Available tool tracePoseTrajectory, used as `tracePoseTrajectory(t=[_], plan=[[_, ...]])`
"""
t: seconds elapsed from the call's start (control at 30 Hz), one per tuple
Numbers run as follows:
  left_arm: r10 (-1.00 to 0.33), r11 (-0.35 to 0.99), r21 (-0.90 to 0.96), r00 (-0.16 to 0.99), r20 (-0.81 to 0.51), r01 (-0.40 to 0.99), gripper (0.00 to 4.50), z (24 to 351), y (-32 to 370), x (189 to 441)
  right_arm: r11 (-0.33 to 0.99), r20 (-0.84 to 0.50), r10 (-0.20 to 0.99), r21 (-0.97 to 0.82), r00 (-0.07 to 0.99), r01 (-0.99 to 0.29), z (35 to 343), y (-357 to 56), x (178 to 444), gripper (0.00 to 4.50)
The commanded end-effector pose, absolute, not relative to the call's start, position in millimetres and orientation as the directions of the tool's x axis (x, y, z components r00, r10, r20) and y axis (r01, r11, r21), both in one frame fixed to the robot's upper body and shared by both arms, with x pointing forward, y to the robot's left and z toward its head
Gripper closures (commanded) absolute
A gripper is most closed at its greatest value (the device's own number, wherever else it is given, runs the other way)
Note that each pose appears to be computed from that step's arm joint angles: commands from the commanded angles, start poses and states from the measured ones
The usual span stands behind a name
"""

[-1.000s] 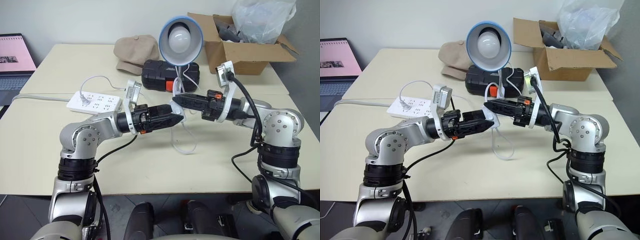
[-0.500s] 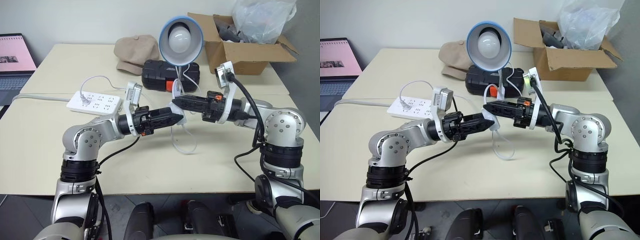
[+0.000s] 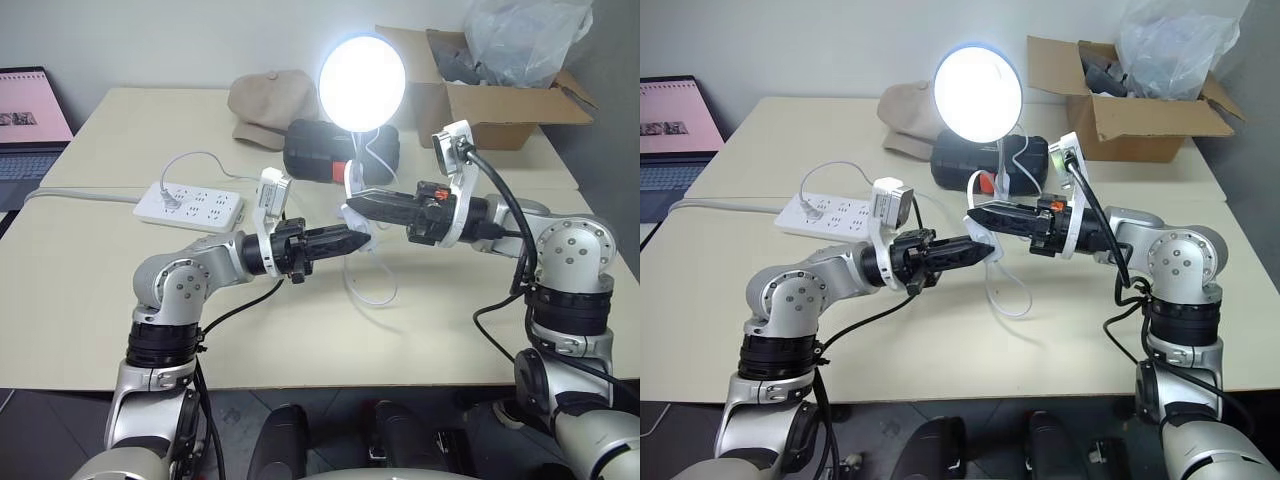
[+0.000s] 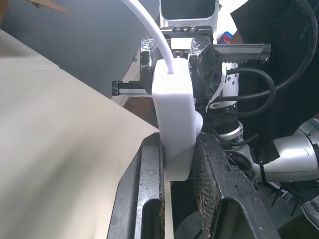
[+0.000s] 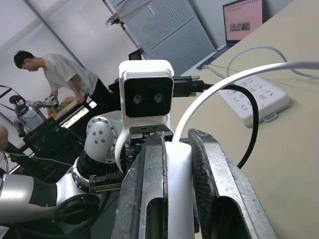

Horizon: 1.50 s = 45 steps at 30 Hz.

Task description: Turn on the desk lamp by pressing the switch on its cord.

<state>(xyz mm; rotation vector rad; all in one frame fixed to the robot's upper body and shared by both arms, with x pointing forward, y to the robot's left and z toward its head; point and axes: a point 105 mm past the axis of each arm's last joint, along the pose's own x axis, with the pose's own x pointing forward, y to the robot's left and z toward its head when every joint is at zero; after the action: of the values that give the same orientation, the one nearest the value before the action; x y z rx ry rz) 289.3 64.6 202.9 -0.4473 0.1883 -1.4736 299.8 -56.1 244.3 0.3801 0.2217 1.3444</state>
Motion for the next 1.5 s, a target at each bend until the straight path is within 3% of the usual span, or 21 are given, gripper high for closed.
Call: tracePoseTrajectory(t=[0.03,0.2,0.27,0.33,0.6,0.83,0.93,1.03,1.17,1.5], plan=[[-0.983,0.023,-0.367,0.087,0.160,0.930,4.05,209,63,286,0.145,0.074,0.981,0.344,0.181,-0.928,256,-51,293,4.16],[-0.982,0.021,-0.380,0.091,0.167,0.925,4.05,210,66,286,0.146,0.073,0.981,0.347,0.182,-0.926,255,-50,294,4.16],[-0.984,0.019,-0.386,0.085,0.154,0.922,3.35,207,66,284,0.146,0.072,0.981,0.348,0.181,-0.926,255,-50,294,4.16],[-0.985,0.011,-0.391,0.077,0.153,0.920,3.20,206,66,283,0.145,0.071,0.981,0.349,0.181,-0.926,255,-50,295,4.16],[-0.988,0.035,-0.387,0.090,0.124,0.921,1.72,204,79,278,0.166,0.087,0.973,0.379,0.214,-0.910,254,-51,301,4.17],[-0.991,0.135,-0.289,0.128,-0.042,0.948,0.53,184,101,268,0.234,0.122,0.931,0.524,0.344,-0.819,247,-62,320,4.17],[-0.968,0.229,-0.096,0.216,-0.126,0.969,0.00,181,108,273,0.356,0.037,0.891,0.562,0.453,-0.747,223,-65,335,4.17],[-0.943,0.256,0.088,0.268,-0.199,0.963,0.00,176,111,275,0.468,-0.037,0.837,0.563,0.545,-0.681,205,-70,352,4.17],[-0.933,0.239,0.176,0.276,-0.230,0.955,0.00,172,112,271,0.621,-0.155,0.750,0.500,0.642,-0.604,178,-79,375,4.17],[-0.901,0.273,0.208,0.325,-0.286,0.939,0.00,157,125,270,0.747,-0.264,0.643,0.424,0.719,-0.512,145,-84,402,4.17]])
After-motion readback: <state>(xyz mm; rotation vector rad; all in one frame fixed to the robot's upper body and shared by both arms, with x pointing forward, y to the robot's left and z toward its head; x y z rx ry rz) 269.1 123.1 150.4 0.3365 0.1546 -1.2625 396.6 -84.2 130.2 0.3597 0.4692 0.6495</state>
